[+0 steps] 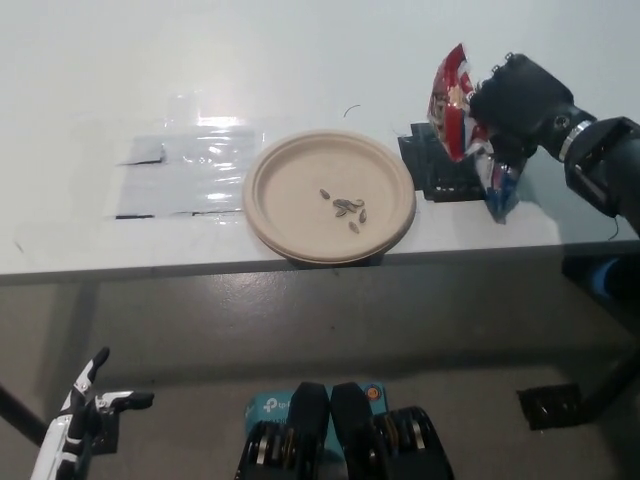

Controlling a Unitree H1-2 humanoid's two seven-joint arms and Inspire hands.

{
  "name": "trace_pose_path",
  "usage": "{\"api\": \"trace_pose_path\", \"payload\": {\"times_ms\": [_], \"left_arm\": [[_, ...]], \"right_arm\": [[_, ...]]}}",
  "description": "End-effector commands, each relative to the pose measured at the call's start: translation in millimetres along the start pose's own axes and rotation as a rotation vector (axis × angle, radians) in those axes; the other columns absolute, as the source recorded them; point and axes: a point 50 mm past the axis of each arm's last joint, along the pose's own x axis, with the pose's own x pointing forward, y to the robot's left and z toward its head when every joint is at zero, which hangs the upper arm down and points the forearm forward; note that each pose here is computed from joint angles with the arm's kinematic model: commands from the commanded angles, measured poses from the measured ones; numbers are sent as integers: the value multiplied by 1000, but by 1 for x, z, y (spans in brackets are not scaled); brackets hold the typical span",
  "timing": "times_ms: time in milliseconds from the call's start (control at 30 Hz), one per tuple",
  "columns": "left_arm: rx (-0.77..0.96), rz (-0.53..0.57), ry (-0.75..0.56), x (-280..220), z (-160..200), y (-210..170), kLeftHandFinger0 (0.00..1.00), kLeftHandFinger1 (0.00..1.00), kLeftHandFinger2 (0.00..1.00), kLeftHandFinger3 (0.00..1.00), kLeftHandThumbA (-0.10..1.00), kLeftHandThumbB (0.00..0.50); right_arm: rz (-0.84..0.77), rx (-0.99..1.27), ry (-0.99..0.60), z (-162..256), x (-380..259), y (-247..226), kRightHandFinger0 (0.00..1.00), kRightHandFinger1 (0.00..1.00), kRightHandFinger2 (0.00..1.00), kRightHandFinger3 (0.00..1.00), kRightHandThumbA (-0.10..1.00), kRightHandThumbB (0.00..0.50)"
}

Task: The robot picks up a small bag of sunflower seeds on the right hand side and take it to the empty plate on the left hand side then pours some sunflower seeds on to the plate.

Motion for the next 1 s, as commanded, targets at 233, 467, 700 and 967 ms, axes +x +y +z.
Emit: {"api": "trace_pose_path", "payload": {"times_ms": [233,467,700,967], "left_arm": [[5,15,-18,-3,6,4,883,624,580,1000,1000,304],[8,8,-18,-4,4,3,866,618,584,1000,1000,295],[-1,8,-13,-3,6,2,855,622,598,1000,1000,307],[17,1,-41,1,7,2,811,601,593,1000,1000,265]], "right_arm": [[-59,-49,-7,-4,5,-9,0,36,403,82,-100,308],[333,327,218,4,17,1,1000,1000,1000,1000,657,500],[388,666,233,-3,22,-14,1000,1000,1000,1000,763,500],[427,839,121,-11,10,-55,1000,1000,1000,1000,856,500]]}}
